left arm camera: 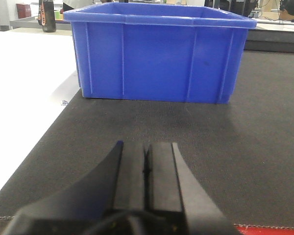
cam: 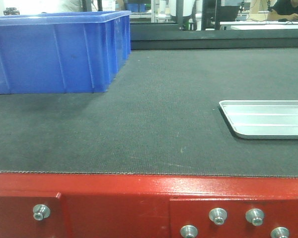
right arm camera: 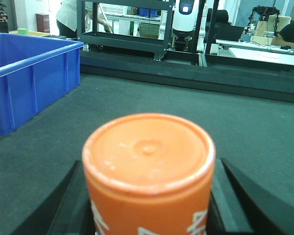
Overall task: Grab orange capacitor from left shelf to right conveyor
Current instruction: 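Extend the right gripper with the capacitor over the metal tray on the conveyor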
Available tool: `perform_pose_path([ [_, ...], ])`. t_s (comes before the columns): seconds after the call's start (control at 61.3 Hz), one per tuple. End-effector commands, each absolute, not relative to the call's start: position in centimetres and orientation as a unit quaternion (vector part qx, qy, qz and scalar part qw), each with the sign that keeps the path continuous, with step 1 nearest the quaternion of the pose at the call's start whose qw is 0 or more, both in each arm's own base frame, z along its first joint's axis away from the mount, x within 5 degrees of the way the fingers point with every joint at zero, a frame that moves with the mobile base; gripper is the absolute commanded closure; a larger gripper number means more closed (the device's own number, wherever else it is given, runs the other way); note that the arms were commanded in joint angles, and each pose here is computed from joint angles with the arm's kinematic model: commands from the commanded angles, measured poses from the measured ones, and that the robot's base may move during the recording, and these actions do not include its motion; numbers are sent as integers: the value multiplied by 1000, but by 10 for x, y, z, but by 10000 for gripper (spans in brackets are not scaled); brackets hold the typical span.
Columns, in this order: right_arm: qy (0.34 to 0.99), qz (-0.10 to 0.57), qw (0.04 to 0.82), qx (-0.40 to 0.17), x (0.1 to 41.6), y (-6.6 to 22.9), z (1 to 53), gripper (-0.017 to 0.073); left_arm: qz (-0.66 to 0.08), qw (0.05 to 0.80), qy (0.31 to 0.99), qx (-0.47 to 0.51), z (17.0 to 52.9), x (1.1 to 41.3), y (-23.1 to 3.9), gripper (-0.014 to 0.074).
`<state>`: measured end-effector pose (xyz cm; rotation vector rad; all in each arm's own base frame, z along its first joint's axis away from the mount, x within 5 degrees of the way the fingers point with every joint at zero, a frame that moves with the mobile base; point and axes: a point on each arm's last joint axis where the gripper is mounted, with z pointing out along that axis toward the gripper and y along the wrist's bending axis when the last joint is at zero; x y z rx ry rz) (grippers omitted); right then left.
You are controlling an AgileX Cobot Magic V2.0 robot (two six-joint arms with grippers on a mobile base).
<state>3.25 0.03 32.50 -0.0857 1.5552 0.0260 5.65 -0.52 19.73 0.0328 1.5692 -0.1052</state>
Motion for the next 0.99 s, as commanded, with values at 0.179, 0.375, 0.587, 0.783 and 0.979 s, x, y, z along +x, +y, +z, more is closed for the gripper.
perform_pose_path([
  [0.179, 691, 13, 721, -50, 97, 9, 345, 503, -48, 742, 668, 10, 207, 55, -4, 720],
  [0.375, 674, 26, 736, -60, 165, 19, 335, 503, -48, 742, 668, 10, 207, 55, -4, 720],
  [0.587, 680, 38, 729, -66, 223, 27, 300, 503, -48, 742, 668, 10, 207, 55, -4, 720],
  [0.783, 700, 37, 711, -61, 252, 26, 265, 503, -48, 742, 668, 10, 207, 55, -4, 720],
  [0.979, 719, 26, 693, -46, 267, 16, 242, 503, -48, 742, 668, 10, 207, 55, -4, 720],
])
